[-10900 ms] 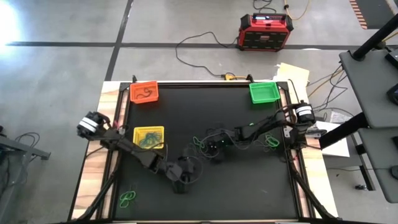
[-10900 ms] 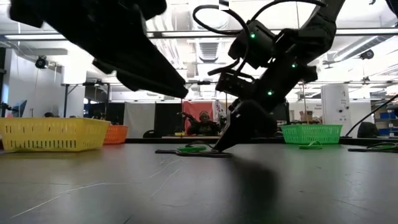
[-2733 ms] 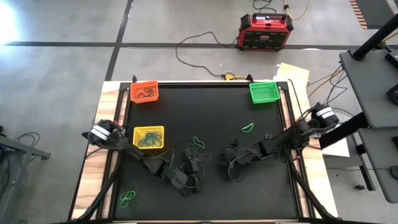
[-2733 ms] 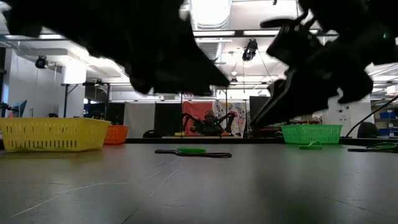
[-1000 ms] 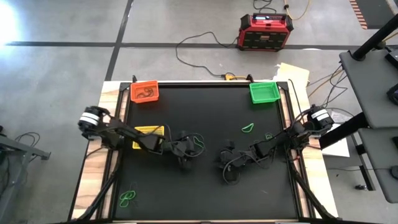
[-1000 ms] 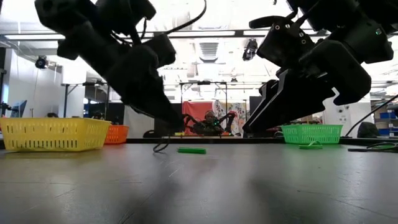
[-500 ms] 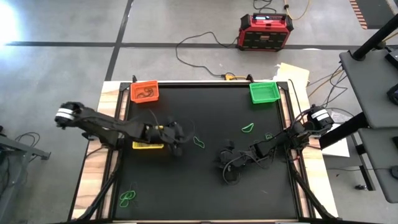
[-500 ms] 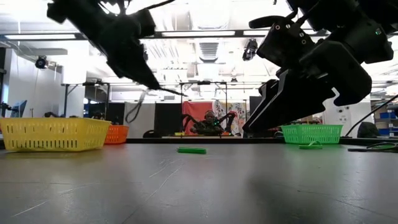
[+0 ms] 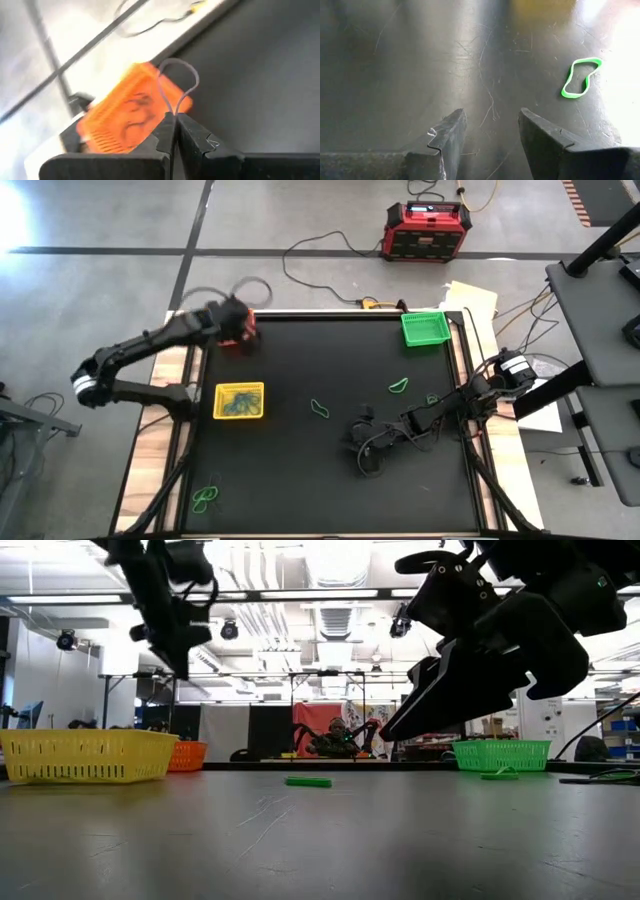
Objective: Sort rubber bands into baskets
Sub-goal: Put the purple rubber band into the orange bin
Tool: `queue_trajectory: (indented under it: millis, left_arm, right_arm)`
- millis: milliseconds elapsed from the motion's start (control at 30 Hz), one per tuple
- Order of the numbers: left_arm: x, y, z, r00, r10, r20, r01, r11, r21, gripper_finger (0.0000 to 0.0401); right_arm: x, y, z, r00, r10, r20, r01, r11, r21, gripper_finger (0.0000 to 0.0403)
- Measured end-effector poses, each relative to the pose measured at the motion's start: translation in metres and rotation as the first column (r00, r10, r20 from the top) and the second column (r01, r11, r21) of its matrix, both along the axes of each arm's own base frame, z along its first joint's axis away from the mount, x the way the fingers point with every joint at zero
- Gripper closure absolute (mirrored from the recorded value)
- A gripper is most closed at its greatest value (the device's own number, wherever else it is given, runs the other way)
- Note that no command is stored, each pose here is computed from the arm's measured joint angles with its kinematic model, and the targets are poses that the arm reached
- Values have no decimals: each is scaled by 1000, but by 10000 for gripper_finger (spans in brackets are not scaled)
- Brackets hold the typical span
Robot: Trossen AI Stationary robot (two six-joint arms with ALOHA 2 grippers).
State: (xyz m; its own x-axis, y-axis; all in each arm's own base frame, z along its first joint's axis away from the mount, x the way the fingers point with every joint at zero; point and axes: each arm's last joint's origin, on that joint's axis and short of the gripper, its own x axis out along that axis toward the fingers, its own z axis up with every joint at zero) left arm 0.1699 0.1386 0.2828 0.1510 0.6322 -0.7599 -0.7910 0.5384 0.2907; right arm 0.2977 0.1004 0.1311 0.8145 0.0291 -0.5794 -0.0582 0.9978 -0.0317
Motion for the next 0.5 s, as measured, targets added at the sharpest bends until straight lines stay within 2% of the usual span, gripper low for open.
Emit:
queue_trajectory:
  millis: [100, 267, 400, 500]
  left_arm:
    - [-14, 30, -1, 994, 93, -56, -95, 995, -34, 401]
    - [-10, 62, -17, 993, 12, -121, -33, 985, -168, 401]
    - [-8, 82, -38, 971, -11, -240, -57, 959, -277, 401]
    - [-9, 93, -54, 959, 9, -283, -108, 935, -337, 401]
  right_arm:
    - [0, 0, 0, 1000, 0, -2, 0, 1000, 0, 227]
    - [0, 0, 0, 1000, -1, -2, 1, 1000, 2, 227]
    - [0, 0, 0, 1000, -1, -4, 1, 1000, 1, 227]
    - [0, 0, -1, 1000, -7, -9, 7, 1000, 7, 227]
